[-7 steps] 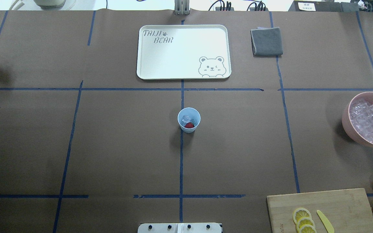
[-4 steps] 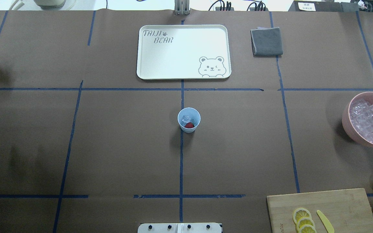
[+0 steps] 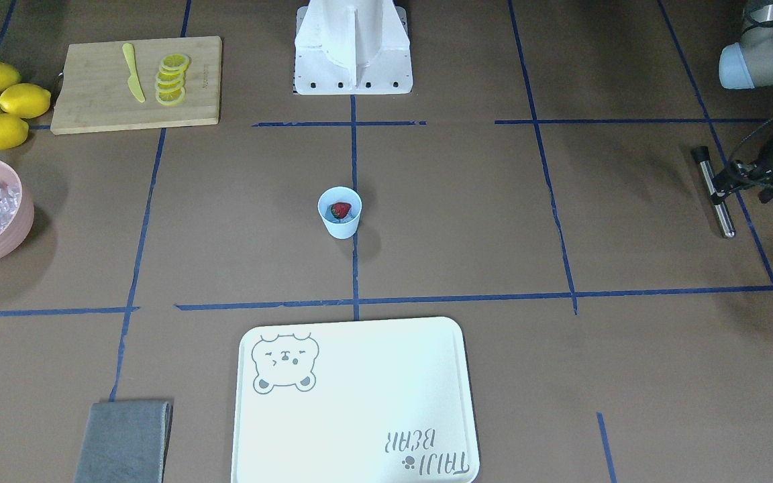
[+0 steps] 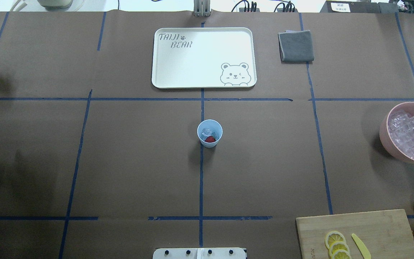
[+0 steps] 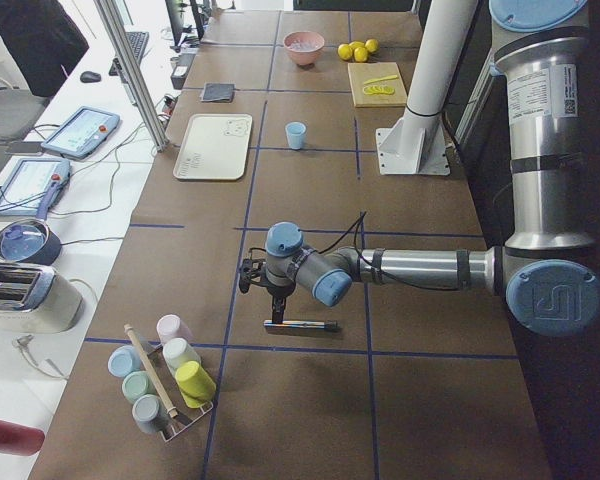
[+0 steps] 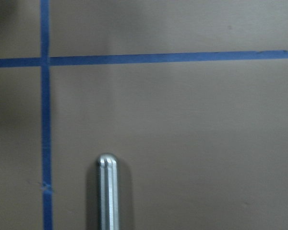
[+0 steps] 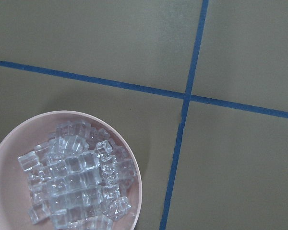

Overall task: Mash ice and strawberries in cup
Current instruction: 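Close the left gripper around the upright metal pestle rod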

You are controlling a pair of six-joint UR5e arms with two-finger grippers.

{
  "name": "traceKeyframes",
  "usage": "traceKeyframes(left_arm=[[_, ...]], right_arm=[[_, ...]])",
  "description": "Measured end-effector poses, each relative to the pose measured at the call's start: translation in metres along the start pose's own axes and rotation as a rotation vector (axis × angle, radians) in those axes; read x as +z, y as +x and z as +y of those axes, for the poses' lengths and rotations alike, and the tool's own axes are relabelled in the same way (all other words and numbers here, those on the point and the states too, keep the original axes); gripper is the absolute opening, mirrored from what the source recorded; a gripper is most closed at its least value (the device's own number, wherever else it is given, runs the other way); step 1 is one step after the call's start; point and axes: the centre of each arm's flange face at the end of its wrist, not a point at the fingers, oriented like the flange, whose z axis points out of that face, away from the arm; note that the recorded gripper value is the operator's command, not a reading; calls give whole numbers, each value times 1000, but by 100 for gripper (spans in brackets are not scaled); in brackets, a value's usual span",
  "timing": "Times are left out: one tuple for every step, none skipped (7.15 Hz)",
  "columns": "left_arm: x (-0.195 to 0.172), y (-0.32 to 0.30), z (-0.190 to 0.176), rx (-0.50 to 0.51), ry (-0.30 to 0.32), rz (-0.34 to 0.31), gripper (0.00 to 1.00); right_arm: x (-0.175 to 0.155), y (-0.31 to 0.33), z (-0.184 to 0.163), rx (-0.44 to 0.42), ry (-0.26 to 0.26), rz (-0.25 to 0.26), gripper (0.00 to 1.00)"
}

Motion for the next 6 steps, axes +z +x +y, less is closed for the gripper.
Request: traceKeyframes(left_arm=[[6, 0, -7, -45, 9, 1, 100], [13, -2, -10, -80, 22, 9, 100], [21, -7, -9, -97, 29, 18, 100], [30, -8, -6, -97, 27, 19, 100], [39, -5, -2, -85, 20, 15, 100], [46, -3, 3, -76, 11, 10, 100]], right_arm=[[0, 0, -1, -1, 1, 0, 99], [-1, -1, -1, -2, 2, 0, 99], [-1, -1, -2, -2, 1, 0, 99], [-1, -1, -2, -2, 2, 0, 99], [-1, -1, -2, 1, 2, 0, 99], [-1, -1, -2, 2, 2, 0, 99]])
